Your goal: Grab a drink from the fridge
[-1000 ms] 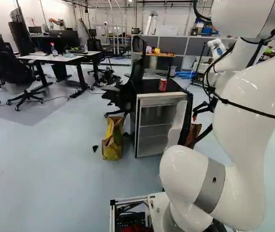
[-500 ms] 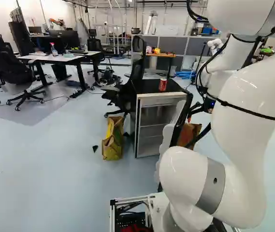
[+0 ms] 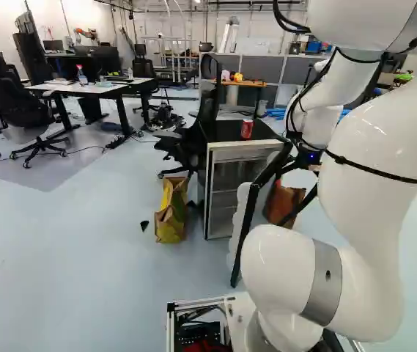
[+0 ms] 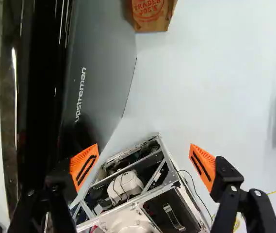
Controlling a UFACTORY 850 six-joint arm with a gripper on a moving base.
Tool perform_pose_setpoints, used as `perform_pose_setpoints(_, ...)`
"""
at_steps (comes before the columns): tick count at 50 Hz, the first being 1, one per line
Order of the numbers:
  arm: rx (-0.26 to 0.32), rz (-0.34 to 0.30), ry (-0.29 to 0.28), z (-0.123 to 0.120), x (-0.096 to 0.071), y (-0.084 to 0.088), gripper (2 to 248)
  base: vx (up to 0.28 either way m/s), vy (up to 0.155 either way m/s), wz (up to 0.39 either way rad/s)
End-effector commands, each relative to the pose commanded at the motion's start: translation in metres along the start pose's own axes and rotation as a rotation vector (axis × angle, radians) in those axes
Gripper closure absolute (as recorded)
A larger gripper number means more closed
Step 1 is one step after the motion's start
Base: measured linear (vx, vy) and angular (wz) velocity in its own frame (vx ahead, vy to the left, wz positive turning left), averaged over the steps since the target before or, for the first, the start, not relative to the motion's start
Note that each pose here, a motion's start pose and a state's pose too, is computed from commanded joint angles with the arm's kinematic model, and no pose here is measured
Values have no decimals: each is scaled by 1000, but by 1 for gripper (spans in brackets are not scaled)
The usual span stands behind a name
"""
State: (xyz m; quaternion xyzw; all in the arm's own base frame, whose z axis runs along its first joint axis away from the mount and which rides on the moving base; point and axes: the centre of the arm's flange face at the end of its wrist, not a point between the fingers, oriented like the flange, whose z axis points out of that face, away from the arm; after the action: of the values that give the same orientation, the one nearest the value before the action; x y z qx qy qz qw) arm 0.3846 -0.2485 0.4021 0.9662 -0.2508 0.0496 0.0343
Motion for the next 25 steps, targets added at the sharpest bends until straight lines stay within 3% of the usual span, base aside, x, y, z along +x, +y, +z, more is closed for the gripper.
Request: perform_pose_setpoints(25, -22, -146, 27, -1, 6, -38, 3, 0, 0, 0)
